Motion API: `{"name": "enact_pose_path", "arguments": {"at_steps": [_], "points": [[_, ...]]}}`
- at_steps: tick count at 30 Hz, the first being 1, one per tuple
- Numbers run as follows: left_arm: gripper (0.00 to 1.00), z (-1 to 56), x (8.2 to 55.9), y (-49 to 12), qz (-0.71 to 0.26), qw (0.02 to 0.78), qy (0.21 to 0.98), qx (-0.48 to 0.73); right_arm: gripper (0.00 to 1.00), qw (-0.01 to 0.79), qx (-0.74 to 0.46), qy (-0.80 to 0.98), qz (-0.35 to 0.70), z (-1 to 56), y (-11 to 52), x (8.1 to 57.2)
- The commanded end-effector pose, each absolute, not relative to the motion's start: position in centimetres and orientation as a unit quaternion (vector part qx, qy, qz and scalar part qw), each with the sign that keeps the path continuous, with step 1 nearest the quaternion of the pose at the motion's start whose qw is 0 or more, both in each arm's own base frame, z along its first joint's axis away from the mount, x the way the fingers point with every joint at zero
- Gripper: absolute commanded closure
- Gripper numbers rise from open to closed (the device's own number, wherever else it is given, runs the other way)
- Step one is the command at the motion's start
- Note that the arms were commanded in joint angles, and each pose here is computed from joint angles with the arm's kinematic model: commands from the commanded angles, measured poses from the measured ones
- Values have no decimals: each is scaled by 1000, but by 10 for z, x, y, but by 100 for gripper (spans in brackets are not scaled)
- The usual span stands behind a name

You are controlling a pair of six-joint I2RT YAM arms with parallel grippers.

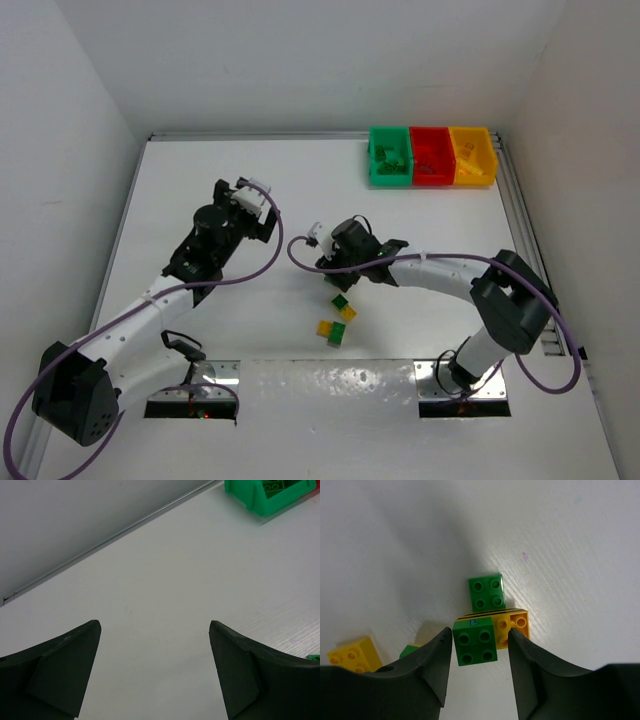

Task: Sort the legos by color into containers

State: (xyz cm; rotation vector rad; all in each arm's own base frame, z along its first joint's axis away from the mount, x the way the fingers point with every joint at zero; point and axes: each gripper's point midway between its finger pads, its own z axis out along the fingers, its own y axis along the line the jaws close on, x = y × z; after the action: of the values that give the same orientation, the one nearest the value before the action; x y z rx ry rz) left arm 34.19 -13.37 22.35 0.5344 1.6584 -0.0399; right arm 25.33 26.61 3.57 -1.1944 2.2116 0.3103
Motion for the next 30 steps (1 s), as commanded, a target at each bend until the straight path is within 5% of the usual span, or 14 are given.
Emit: {"name": "enact_pose_path", "arguments": {"at_steps": [1,8,13,21,26,30], "points": [[12,235,342,-134,-16,664,712,227,53,301,-445,835,116,34,270,256],[12,236,341,-134,-15,665,710,230,44,289,-460,832,115,28,271,242],[12,235,341,-136,-20,664,711,232,58,301,-453,834,97,26,267,247],[12,235,340,-137,-17,664,710,236,60,294,-454,838,71,21,259,251],[15,230,335,-144,-29,657,706,261,100,308,-440,839,88,34,272,258],[24,218,325,-152,-29,651,688,319,100,348,-417,832,114,68,294,276]]}}
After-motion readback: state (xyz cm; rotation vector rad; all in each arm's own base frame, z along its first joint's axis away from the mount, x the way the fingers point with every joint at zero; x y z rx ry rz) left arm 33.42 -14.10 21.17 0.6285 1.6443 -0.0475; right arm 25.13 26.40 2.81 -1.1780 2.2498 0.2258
